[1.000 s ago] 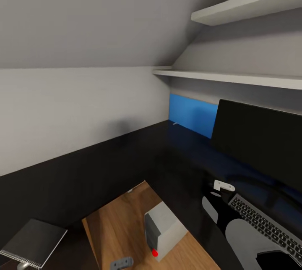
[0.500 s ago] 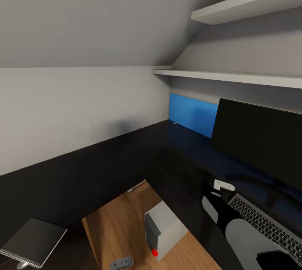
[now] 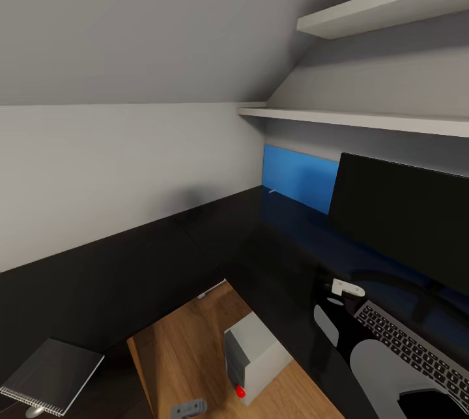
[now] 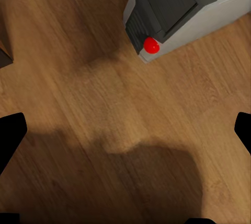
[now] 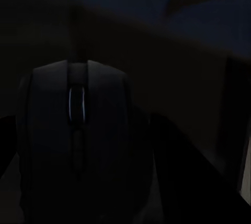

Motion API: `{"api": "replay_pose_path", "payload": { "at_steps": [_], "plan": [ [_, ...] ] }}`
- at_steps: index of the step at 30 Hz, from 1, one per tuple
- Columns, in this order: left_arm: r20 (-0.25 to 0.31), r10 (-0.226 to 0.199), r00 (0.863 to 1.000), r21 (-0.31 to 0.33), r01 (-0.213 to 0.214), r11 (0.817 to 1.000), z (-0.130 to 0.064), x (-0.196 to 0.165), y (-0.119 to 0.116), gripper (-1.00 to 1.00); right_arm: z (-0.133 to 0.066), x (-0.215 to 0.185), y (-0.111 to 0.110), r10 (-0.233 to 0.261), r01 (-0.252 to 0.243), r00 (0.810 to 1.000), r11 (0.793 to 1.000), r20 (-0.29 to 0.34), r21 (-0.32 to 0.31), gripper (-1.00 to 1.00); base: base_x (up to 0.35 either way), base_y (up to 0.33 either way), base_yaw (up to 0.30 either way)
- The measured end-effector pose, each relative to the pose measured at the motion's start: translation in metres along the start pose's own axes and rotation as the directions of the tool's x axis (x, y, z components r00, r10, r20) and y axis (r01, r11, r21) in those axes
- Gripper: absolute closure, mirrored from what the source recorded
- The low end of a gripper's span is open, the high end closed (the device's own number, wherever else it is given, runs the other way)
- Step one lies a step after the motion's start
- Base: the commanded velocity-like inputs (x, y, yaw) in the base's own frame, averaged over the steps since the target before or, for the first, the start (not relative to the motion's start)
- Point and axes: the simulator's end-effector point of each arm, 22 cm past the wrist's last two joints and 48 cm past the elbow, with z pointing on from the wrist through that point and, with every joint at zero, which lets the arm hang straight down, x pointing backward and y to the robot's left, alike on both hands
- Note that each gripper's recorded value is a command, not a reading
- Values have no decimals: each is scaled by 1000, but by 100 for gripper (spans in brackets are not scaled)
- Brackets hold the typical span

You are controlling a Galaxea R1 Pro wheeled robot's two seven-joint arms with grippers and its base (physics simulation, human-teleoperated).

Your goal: In the bedroom, organize the workspace by keeping the computer under the desk, ensuring the monitor is on the desk, placing the keyboard on the desk next to the monitor, placing the mouse on the desk next to the keyboard, moving the folder from the swivel chair onto the desk next to the mouse, stacking the notebook on top of the folder with the pen on top of the notebook, and positioning the swivel chair next to the desk.

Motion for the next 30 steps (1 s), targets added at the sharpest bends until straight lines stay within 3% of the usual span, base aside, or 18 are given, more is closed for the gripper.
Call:
{"api": "replay_pose_path", "payload": {
  "at_steps": [7,30],
  "plan": [
    [0,1,1000,1,-1,1000,0,0,-1,-100,0,2,-15,15,-15,1000,998,-10,62,100,0,0,0],
    [0,2,1000,0,-2,1000,0,0,1,-100,0,2,-17,19,-19,1000,997,-9,71,100,81,0,0]
  ]
}}
